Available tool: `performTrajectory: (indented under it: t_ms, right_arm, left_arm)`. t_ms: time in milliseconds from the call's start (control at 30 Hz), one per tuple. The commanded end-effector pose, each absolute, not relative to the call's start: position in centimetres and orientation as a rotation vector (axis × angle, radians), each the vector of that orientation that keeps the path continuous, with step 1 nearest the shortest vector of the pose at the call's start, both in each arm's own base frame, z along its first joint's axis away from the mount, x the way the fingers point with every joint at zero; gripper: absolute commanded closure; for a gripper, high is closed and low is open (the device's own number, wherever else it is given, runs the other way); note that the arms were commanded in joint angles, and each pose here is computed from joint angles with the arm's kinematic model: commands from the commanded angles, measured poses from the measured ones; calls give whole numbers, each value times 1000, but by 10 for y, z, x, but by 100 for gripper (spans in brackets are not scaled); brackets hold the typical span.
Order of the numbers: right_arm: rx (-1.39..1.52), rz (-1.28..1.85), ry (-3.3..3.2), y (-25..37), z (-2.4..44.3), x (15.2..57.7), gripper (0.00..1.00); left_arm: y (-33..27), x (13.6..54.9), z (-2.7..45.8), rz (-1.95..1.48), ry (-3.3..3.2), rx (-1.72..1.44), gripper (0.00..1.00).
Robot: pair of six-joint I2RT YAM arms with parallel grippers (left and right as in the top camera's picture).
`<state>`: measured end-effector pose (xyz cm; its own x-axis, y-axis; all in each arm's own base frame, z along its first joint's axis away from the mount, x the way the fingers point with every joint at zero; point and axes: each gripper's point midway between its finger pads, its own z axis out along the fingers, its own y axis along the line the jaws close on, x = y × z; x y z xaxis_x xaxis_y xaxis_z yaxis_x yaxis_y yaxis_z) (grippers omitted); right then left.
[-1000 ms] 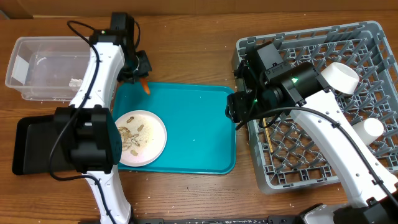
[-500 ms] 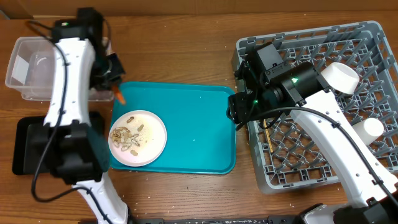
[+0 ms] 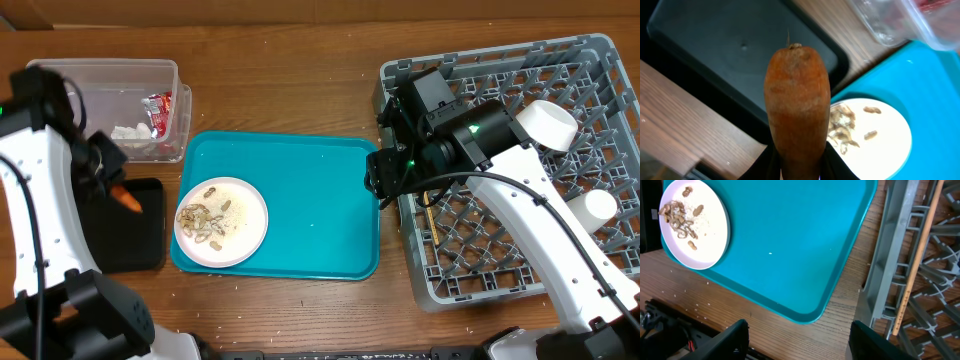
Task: Sort waste into correct bins and load items into the dishwasher
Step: 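Carry the carrot left and drop it onto the black tray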
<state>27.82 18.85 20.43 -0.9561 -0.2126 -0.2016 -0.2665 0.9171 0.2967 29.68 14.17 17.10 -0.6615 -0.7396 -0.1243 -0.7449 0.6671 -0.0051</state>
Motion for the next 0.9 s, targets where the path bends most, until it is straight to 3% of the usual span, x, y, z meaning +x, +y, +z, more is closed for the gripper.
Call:
performTrajectory:
  t_ms: [0, 267, 433, 533, 600, 700, 867]
  right_arm:
    - [-368, 482, 2896, 188, 209, 278, 33]
    - [-368, 482, 2897, 188, 208, 278, 33]
    - [-368, 481, 2900, 187, 208, 277, 33]
    - [-368, 480, 2903, 187, 208, 277, 33]
    - [-368, 478, 2906, 187, 208, 276, 33]
    - [-368, 477, 2910, 186, 208, 275, 33]
    - [-347, 419, 2920, 179, 205, 276, 33]
  left_arm:
    - [156, 278, 145, 92, 2721, -1373, 87]
    - [184, 265, 80, 118, 2590, -1541, 84]
    - [210, 252, 62, 195, 2478, -1654, 81]
    - [218, 256, 64, 196, 2434, -1655, 53]
    - [218, 256, 64, 196, 2435, -1655, 43]
    - [214, 256, 63, 165, 2444, -1657, 33]
    - [175, 288, 69, -175, 2532, -1463, 28]
